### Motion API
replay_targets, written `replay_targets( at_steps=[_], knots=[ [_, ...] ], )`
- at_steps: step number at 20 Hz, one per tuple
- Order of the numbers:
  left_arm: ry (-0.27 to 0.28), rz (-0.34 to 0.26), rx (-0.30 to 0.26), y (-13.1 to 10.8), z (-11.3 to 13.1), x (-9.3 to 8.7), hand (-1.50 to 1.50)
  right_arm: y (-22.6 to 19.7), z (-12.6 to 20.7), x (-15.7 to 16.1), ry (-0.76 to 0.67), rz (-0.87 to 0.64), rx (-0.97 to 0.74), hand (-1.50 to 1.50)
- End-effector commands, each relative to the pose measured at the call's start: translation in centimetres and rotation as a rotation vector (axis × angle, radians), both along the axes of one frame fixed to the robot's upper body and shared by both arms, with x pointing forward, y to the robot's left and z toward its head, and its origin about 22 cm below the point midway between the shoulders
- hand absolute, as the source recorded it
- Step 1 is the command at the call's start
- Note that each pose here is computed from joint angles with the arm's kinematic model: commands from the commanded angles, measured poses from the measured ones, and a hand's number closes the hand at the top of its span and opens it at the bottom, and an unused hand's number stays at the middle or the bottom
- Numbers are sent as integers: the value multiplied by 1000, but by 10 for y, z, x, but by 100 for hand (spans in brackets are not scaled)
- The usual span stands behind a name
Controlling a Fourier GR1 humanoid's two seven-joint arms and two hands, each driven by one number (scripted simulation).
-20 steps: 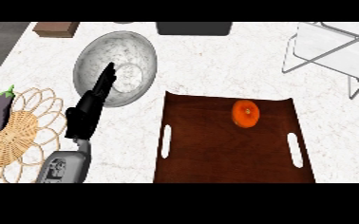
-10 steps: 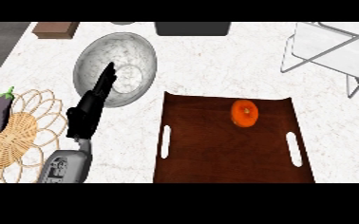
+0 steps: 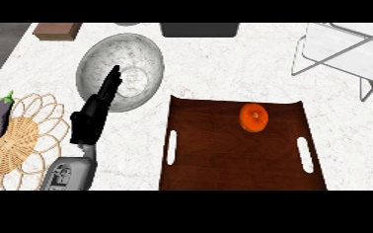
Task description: Pick the lemon from the tray and place it in the tiered shelf
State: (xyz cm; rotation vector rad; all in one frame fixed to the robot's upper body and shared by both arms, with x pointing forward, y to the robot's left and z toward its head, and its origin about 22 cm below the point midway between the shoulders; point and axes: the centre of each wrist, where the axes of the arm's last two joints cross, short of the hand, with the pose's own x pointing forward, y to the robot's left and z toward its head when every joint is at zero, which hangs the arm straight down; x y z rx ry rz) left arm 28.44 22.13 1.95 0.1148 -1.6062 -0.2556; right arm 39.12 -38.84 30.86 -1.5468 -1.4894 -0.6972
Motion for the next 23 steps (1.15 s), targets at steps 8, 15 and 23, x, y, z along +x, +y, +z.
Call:
replay_targets(
  at_steps=[8, 15, 23],
  knots=[
    [36, 29, 18, 14, -6, -10, 0, -37, 55, -94, -164, -144, 176, -150],
    [47, 64, -4, 26, -15, -21, 0, -67, 59, -175, 26, -140, 262, -150],
    [37, 69, -11, 24, 8, -5, 0, -80, 25, -272, 112, -104, 280, -150]
  ],
)
